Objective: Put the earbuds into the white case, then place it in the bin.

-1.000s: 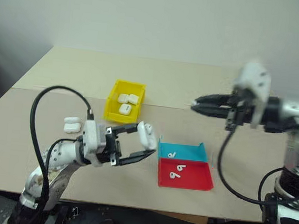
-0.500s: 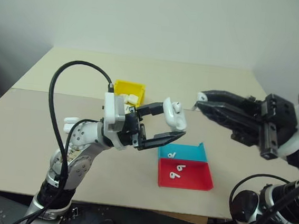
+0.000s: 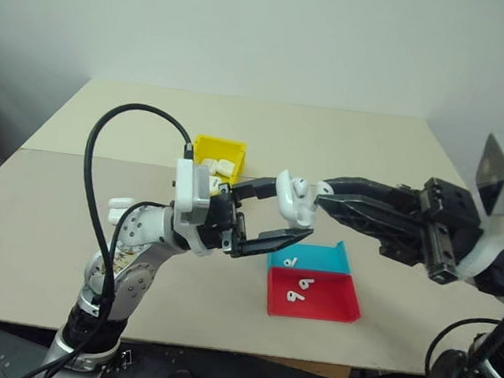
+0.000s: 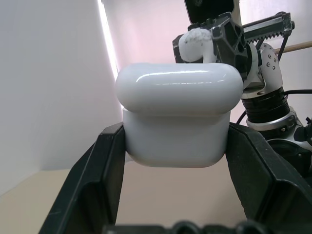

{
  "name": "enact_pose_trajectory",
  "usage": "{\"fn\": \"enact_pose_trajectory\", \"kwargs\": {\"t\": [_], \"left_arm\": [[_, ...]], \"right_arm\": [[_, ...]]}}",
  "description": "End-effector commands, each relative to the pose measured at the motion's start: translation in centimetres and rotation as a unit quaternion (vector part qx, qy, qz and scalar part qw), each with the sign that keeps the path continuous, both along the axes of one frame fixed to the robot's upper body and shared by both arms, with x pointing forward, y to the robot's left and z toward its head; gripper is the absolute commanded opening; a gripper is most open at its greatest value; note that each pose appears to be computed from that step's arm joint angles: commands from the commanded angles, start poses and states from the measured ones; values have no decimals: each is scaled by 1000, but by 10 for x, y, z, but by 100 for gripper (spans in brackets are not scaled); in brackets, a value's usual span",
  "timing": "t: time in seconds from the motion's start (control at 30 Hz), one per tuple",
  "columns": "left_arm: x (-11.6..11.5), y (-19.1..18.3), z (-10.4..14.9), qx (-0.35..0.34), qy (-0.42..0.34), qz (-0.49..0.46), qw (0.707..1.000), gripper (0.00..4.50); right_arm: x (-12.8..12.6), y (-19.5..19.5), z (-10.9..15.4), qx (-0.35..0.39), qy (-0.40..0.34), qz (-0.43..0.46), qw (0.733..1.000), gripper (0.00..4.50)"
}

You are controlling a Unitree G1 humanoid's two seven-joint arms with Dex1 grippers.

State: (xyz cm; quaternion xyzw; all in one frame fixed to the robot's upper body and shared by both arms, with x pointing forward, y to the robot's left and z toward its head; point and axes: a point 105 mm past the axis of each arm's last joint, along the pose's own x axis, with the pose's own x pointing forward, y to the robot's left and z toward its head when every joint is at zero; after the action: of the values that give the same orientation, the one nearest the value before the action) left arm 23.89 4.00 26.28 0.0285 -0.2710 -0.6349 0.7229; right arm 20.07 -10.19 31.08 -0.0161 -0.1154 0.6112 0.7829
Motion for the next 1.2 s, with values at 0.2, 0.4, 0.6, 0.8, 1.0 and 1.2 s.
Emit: {"fn": "enact_pose_trajectory", "kwargs": {"t": [0.2, 0.4, 0.6, 0.8, 1.0, 1.2], "left_arm": [[-10, 0, 8, -17, -19, -12, 1000, 278], [-9, 0, 6, -17, -21, -12, 1000, 278], [-8, 1, 6, -17, -24, -11, 1000, 278], [-8, 1, 5, -16, -26, -10, 999, 278], [-8, 0, 5, -16, -27, -10, 999, 278], [-7, 1, 3, -14, -27, -10, 1000, 278]], "right_arm": [[-3, 2, 3, 4, -4, 1, 1000, 61], [-2, 5, -3, -6, 4, 0, 1000, 61], [0, 6, -8, -13, 9, -4, 1000, 61], [3, 7, -12, -20, 14, -10, 1000, 61], [1, 8, -15, -29, 1, -16, 999, 157], [4, 5, -17, -36, -13, -34, 999, 229]]}}
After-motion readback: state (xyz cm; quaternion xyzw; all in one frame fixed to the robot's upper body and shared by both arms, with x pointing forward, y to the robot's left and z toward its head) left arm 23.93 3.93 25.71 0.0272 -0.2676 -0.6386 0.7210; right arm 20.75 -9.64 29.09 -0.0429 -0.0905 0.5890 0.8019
